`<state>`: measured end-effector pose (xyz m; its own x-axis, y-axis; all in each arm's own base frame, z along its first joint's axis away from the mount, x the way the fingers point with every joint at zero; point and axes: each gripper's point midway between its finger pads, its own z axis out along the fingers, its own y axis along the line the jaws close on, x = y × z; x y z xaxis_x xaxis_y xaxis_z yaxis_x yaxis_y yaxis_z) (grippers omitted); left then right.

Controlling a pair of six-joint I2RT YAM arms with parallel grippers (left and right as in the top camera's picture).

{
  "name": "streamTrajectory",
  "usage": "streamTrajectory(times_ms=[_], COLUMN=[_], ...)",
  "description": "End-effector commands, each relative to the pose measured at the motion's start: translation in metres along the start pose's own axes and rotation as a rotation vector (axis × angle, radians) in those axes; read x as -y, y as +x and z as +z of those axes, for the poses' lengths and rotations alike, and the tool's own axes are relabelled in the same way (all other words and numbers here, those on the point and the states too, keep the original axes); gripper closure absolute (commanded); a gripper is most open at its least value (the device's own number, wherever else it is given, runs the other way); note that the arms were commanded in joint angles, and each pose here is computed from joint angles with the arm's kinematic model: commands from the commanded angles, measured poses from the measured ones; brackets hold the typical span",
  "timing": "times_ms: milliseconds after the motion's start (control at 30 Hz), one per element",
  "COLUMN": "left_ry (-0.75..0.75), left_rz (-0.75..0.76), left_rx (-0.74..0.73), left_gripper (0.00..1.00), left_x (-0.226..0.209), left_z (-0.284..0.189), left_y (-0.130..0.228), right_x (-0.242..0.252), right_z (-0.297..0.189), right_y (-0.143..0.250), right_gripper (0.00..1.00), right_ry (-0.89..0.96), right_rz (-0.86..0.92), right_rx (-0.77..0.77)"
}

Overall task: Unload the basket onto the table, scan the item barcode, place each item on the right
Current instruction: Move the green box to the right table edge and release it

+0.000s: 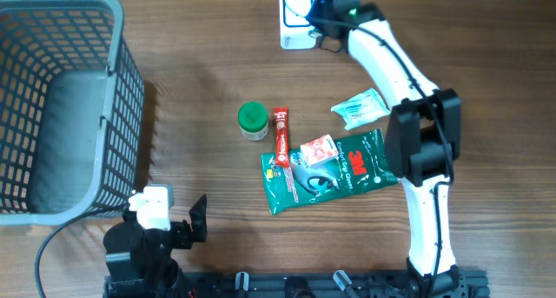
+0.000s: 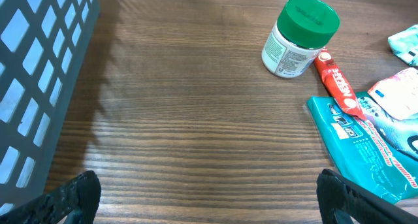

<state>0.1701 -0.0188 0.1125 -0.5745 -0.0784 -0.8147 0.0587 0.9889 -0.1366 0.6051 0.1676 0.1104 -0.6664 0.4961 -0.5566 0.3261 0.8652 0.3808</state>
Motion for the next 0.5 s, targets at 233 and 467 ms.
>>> streamTrajectory(times_ms=[233, 467], left_ry=[0.005, 0.005], left_rz=[-0.006, -0.006], left_rx=[0.002, 0.002], left_gripper=[0.00, 0.00], left_x=[0.001, 0.001], left_z=[0.001, 0.001], left_y=[0.000, 0.000], right_x=[0.383, 0.543], right_z=[-0.144, -0.157], right_y=[-0.107, -0.047], right_gripper=[0.87, 0.71], right_ry=[1.008, 0.904], right_rz=[0.290, 0.746], right_rx=[0.083, -0.132])
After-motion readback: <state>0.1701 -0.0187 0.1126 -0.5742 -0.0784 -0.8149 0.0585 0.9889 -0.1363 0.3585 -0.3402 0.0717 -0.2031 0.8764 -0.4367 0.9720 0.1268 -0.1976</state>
